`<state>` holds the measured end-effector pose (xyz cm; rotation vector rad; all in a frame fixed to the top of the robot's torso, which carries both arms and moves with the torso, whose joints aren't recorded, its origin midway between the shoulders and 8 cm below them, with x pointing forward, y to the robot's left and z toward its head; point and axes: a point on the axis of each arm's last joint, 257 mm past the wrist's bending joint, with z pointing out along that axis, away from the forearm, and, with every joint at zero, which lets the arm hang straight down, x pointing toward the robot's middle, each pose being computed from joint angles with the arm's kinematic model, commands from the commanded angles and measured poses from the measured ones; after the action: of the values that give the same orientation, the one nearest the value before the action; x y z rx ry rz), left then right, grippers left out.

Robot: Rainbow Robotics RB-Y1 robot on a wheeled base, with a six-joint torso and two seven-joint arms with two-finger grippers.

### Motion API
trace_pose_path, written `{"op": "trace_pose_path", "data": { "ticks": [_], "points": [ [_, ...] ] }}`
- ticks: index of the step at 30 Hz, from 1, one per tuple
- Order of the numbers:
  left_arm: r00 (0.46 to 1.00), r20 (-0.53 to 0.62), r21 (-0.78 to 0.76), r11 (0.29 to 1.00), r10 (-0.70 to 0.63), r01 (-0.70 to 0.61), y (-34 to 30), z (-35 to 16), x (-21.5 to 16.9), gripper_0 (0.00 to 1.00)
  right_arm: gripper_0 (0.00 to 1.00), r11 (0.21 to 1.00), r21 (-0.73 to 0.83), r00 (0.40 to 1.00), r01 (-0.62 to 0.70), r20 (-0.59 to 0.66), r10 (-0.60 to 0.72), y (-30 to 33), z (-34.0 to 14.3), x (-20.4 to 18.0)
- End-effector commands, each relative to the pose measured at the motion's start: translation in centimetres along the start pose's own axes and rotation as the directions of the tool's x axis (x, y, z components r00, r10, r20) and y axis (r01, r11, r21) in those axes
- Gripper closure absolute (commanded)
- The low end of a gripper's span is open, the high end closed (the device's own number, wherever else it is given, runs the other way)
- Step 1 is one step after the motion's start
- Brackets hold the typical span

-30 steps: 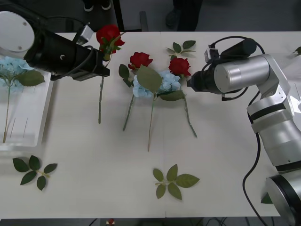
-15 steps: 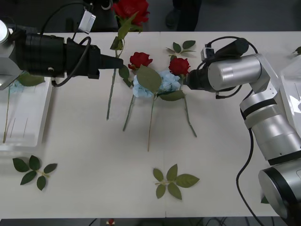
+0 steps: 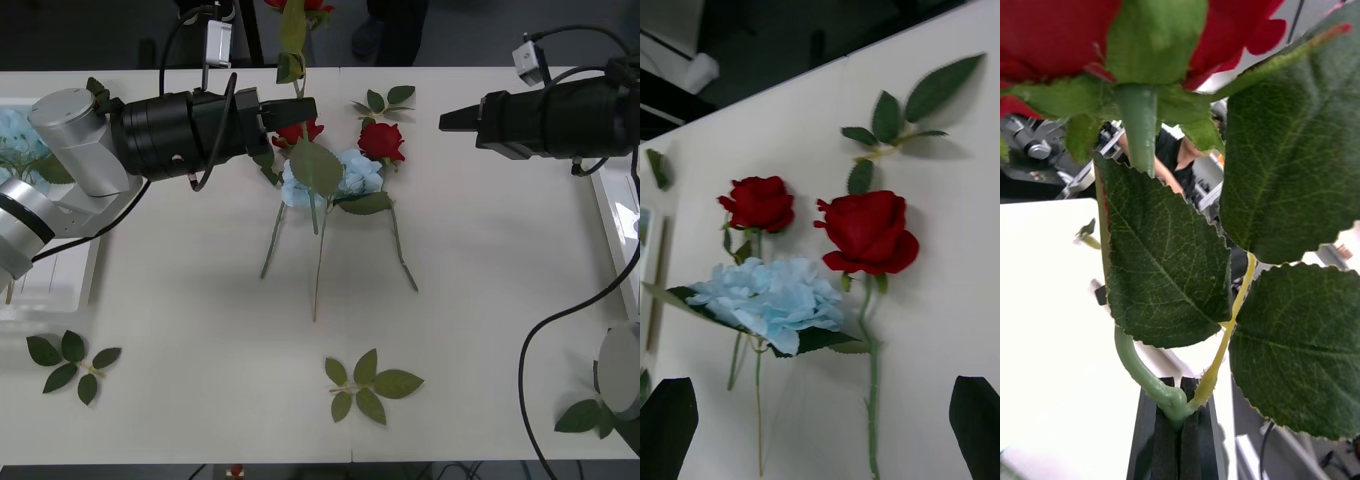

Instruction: Place the red flowers into the right box and the blue flowers into the left box. If a person shows an open palm, hand one flower to the person first, then continue sorting.

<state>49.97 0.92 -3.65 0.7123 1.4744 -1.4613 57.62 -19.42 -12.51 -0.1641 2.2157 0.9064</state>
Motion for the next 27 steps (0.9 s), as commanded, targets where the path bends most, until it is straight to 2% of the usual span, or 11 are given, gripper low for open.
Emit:
{"op": "trace_pose_path", "data": {
  "ticks": [1, 9, 17, 21, 27],
  "points": [
    [0.999, 0.046, 0.042, 0.999, 0.009, -0.011, -1.3, 1.4, -0.8, 1.0, 0.02, 0.983, -0.086, 0.987, 0.161, 0.035, -0.158, 1.5, -1.4, 0.4],
    [0.995, 0.093, 0.073, 0.997, -0.033, 0.026, -2.2, 3.4, -1.2, 1.0, 0.02, 0.917, -0.281, 0.959, 0.282, 0.098, -0.265, 4.1, -2.6, 4.0],
    [0.994, 0.101, 0.086, 0.996, -0.041, 0.032, -2.6, 3.5, -1.4, 1.0, 0.02, 0.799, -0.549, 0.969, 0.245, 0.148, -0.195, 8.9, -6.8, 6.9],
    [0.994, 0.101, 0.086, 0.996, -0.041, 0.032, -2.6, 3.5, -1.4, 1.0, 0.02, 0.752, -0.606, 0.966, 0.258, 0.163, -0.2, 11.1, -6.7, 6.9],
    [0.994, 0.101, 0.085, 0.996, -0.042, 0.034, -2.5, 3.5, -1.4, 1.0, 0.02, 0.734, -0.617, 0.959, 0.284, 0.202, -0.201, 13.9, -3.8, 6.1]
  ]
}}
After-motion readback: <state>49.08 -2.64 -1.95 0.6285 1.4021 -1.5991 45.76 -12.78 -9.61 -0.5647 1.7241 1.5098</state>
